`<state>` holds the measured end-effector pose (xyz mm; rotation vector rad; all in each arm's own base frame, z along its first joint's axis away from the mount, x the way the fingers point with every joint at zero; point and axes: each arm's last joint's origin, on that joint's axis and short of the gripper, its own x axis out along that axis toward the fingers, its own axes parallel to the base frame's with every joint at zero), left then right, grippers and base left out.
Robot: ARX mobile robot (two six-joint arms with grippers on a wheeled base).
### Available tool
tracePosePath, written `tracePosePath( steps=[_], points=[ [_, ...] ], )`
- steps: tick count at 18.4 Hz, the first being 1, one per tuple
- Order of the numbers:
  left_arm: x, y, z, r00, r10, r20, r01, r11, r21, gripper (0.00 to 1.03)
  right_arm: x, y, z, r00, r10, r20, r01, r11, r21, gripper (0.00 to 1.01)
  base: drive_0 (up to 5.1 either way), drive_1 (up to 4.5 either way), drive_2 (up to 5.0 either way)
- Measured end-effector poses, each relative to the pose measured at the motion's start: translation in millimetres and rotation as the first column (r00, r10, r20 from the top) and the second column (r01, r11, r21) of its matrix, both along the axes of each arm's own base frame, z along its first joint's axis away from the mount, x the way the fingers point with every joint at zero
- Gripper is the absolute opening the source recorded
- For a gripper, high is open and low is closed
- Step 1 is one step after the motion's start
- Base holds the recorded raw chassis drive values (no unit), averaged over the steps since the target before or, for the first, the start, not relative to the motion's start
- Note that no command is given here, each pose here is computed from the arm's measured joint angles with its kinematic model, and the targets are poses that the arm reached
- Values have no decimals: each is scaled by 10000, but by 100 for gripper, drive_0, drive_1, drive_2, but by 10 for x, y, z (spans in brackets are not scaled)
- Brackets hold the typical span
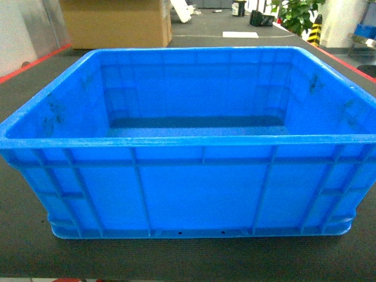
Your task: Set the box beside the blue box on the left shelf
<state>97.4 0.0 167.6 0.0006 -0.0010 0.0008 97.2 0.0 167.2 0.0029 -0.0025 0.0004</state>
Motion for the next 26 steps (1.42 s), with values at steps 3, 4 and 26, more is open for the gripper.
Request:
tracePosePath(
  steps=[3, 4, 26],
  points=[
    [0, 0, 0, 10000, 0, 0, 0, 10000, 0, 98, 0, 0, 0, 10000, 0, 0, 0, 10000, 0, 98, 0, 0, 0],
    [0, 0, 0, 10000, 0, 0, 0, 10000, 0, 98, 0, 0, 0, 10000, 0, 0, 0, 10000, 0, 98, 0, 0, 0],
    [0, 0, 0, 10000, 0, 0, 0, 10000, 0, 98, 0, 0, 0, 10000, 0, 0, 0, 10000, 0, 98, 0, 0, 0]
  ],
)
